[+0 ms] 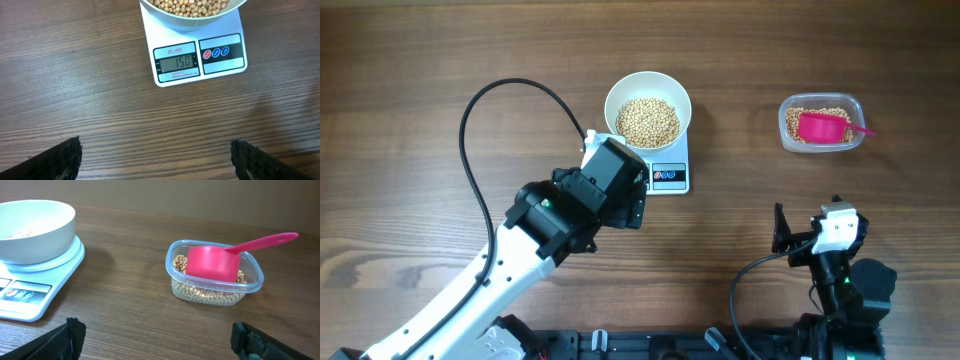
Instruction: Scoop item into bowl and weigh 150g on scale
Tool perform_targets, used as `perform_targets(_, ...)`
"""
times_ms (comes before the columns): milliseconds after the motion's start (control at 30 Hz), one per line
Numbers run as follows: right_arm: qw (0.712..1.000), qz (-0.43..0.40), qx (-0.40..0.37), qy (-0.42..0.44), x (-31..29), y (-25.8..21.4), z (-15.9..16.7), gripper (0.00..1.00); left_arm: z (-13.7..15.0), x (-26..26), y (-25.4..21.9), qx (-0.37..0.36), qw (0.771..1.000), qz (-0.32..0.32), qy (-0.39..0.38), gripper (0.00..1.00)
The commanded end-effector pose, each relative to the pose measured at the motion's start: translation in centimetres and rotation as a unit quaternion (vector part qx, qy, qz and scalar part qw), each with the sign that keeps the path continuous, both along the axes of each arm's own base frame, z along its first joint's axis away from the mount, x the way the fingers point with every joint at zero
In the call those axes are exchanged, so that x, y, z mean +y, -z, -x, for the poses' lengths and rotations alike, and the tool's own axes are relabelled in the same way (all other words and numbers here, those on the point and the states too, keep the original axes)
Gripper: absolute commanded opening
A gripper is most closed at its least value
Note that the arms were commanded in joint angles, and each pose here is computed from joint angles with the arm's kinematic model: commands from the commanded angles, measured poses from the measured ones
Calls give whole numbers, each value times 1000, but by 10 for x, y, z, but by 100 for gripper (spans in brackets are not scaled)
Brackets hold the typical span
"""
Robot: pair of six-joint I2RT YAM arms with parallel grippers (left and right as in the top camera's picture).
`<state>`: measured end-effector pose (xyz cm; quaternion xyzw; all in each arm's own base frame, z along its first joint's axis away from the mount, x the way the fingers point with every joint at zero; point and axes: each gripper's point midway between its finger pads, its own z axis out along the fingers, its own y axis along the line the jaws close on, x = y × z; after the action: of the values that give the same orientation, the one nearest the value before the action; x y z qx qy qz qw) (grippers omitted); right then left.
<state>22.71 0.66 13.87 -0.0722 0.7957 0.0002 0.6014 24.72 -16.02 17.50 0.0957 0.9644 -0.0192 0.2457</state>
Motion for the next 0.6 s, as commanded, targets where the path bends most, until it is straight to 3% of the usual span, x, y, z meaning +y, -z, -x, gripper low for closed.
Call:
perform_targets(0, 1000, -3, -7, 7, -2, -3, 0, 100, 0, 2, 1, 1, 1000, -1, -3, 100)
perform_targets(100, 1000, -3, -7, 7, -2, -3, 0, 100, 0, 2, 1, 0, 1000, -1, -3, 100)
perform_targets(133, 1000, -3, -7, 7, -2, -3, 0, 100, 0, 2, 1, 1, 1000, -1, -3, 92)
perform_targets(167, 1000, -3, -7, 7, -2, -3, 0, 100, 3, 5, 3, 8, 1000, -8, -3, 77)
perform_targets(200, 1000, -4, -7, 7, -2, -3, 0, 100, 10, 10, 6, 22, 1000, -20, -3, 93)
perform_targets(233, 1000, -3, -7, 7, -2, -3, 0, 100, 15, 15, 9, 33, 999, -30, -4, 100)
perform_targets(567, 1000, -3, -7, 7, -2, -3, 0, 100, 16, 16, 0, 20, 1000, -18, -4, 100)
